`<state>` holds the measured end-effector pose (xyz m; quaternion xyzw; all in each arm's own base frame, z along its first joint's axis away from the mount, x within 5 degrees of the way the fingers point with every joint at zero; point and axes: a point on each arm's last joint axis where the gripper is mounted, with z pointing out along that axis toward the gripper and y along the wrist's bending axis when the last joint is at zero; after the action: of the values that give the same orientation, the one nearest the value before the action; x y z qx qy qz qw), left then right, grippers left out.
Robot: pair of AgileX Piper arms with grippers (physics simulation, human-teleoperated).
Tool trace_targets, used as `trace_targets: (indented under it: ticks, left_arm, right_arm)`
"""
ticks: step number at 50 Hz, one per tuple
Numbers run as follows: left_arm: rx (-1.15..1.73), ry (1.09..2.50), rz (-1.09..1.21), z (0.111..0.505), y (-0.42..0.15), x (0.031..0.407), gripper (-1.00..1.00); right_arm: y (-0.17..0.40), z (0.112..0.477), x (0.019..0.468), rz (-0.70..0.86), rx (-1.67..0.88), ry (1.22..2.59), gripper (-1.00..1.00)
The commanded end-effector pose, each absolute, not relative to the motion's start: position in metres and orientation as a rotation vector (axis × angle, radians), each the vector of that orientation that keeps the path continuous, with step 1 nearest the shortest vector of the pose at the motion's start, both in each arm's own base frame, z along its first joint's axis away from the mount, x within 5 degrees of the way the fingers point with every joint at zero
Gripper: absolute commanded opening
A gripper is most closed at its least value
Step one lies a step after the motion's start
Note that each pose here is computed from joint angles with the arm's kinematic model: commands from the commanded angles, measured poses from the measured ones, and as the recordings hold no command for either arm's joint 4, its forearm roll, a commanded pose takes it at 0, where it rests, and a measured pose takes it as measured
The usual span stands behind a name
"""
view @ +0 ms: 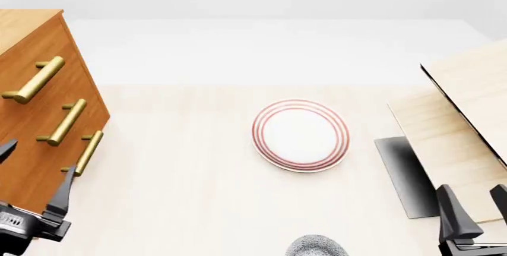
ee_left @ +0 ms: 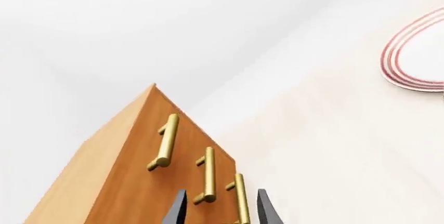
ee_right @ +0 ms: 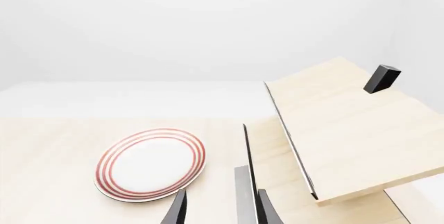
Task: Open the top drawer of the cabinet and put the bowl in it.
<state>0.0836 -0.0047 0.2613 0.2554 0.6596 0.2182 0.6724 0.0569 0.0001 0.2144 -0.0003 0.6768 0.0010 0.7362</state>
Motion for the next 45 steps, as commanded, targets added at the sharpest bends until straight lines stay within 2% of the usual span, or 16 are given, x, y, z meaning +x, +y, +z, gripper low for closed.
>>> trace_targets:
  ticks: [1, 13, 30, 45]
  left_arm:
    - [0.759, 1.458, 0.652, 0.255, -0.005, 0.093, 1.00]
    - [0.894, 1.419, 0.779, 0.248, -0.006, 0.109, 1.00]
    - [0.980, 1.350, 0.994, 0.236, 0.002, 0.110, 1.00]
    - [1.030, 1.285, 1.083, 0.250, 0.002, 0.119, 1.00]
  right_arm:
    - [0.000, 0.214, 0.057, 0.002, -0.001, 1.486, 1.00]
    - [0.000, 0.214, 0.057, 0.002, 0.000, 1.487, 1.00]
    - [0.000, 0.214, 0.057, 0.001, 0.000, 1.486, 1.00]
    - [0.000, 0.214, 0.057, 0.001, 0.000, 1.487, 1.00]
